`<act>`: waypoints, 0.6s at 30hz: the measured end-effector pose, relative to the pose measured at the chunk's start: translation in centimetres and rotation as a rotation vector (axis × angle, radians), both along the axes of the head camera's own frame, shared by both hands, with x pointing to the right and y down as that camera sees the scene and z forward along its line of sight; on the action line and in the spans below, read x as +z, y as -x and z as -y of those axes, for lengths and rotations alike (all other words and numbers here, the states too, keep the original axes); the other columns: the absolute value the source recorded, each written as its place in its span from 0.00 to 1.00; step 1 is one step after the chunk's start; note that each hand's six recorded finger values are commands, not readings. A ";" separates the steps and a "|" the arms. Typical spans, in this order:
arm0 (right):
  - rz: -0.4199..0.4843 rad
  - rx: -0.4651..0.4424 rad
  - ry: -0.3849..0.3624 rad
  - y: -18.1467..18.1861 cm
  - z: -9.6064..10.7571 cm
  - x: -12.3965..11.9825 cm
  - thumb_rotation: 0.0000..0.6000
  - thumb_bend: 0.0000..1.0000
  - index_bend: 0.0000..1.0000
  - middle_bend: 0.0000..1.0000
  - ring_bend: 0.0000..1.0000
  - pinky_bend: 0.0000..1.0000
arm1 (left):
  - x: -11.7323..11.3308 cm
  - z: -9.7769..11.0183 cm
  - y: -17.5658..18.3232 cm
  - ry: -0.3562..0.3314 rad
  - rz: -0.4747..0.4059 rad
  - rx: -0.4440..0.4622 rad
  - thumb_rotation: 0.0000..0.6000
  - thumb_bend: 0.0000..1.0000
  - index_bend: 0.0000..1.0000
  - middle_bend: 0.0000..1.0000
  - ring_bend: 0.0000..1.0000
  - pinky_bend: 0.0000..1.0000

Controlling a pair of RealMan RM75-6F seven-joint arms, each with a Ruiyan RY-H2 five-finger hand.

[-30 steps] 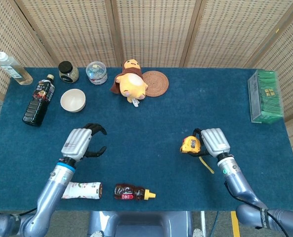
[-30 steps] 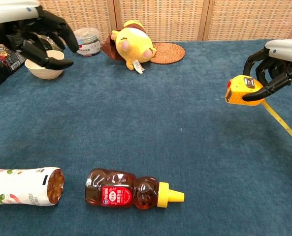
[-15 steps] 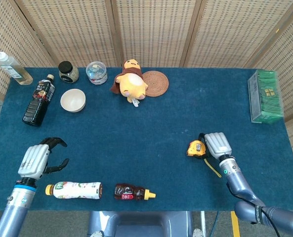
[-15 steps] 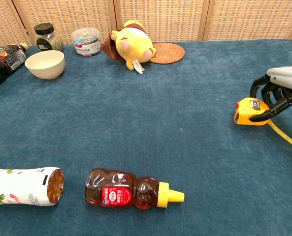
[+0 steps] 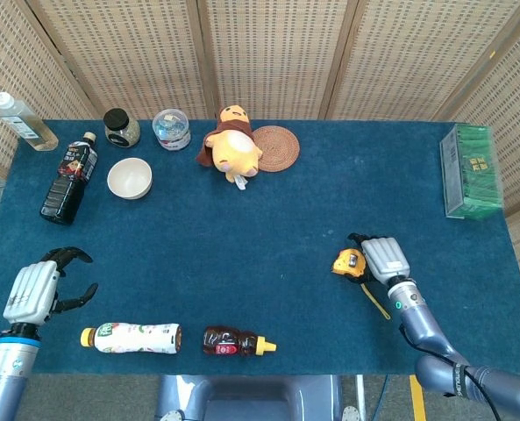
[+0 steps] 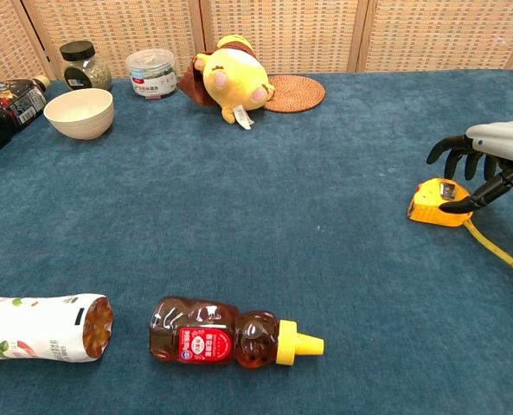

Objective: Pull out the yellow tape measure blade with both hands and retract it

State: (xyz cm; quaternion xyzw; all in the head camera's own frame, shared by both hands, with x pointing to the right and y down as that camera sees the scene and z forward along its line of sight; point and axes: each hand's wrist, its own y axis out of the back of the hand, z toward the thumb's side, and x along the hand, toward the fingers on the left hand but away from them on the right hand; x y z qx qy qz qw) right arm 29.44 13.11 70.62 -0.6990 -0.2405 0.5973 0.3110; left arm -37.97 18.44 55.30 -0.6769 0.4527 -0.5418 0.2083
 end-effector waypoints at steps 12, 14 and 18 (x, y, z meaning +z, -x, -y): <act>0.051 0.040 -0.093 0.2 1.1 -3.5 0.62 0.27 0.34 0.41 0.44 0.45 | -0.7 -0.2 1.7 -0.034 0.040 -0.049 0.92 0.28 0.40 0.32 0.23 0.41; 0.060 0.059 -0.116 -0.1 1.3 -4.0 0.63 0.26 0.41 0.46 0.50 0.51 | -0.9 -0.3 2.3 -0.047 0.058 -0.063 0.92 0.28 0.44 0.32 0.24 0.41; 0.049 0.098 -0.179 -1.6 1.1 -5.3 0.63 0.26 0.55 0.56 0.62 0.61 | -1.4 -0.8 3.7 -0.091 0.114 -0.086 0.92 0.28 0.56 0.38 0.31 0.44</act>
